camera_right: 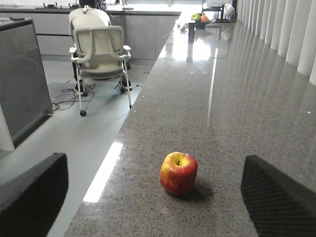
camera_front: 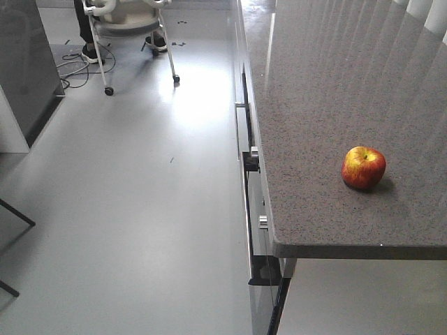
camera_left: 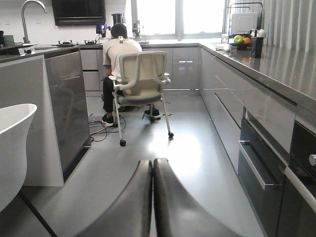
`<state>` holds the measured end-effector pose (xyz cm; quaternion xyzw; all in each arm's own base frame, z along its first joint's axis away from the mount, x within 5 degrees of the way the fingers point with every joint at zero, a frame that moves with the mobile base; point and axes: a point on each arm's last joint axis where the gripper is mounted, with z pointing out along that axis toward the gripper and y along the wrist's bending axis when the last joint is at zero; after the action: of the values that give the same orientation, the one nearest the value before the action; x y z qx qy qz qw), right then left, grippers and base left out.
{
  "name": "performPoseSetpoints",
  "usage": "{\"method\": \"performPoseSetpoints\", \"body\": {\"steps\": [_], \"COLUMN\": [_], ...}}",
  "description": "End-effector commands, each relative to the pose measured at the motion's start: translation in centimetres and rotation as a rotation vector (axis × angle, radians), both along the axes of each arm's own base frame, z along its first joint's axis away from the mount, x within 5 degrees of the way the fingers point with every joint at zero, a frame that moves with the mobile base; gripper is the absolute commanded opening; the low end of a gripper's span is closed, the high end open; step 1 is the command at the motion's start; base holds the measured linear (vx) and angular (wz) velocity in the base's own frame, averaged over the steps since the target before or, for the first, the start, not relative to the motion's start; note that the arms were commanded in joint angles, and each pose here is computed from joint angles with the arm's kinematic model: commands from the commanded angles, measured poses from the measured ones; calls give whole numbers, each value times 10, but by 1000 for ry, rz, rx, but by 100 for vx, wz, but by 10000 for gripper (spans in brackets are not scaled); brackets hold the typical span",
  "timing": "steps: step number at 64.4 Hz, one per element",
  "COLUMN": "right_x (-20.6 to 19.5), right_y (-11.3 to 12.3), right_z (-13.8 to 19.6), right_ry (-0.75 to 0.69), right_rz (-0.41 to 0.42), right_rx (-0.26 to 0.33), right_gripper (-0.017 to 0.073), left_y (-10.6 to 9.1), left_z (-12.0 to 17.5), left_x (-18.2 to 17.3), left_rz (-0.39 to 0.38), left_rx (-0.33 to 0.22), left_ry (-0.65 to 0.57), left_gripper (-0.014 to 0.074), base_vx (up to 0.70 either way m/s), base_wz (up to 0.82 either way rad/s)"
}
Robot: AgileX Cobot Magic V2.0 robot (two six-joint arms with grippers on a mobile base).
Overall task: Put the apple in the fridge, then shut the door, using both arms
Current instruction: 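Move the open right gripper down over the red-yellow apple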
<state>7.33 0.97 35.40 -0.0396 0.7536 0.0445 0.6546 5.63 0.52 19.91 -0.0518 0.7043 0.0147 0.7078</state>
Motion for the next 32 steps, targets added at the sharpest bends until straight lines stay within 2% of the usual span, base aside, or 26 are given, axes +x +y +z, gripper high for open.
{"method": "performPoseSetpoints", "body": {"steps": [1,13,32], "right_x": [5,23,95], "right_y": [-1,1,6], "right_z": [15,31,74], "right_ry": [-83,-61,23], "right_rz": [-9,-7,-4], "right_rx": [-23,-17,-15], "right_gripper": [716,692,677], "left_y": [0,0,0], "left_z": [13,13,13], "left_x": [-2,-2,-2], "left_rz": [-5,-5,-5], "left_rx": [6,6,6], "left_ry": [-104,-104,-104], "left_gripper": [-6,-6,-6], "base_vx": [0,0,0], "base_wz": [0,0,0]}}
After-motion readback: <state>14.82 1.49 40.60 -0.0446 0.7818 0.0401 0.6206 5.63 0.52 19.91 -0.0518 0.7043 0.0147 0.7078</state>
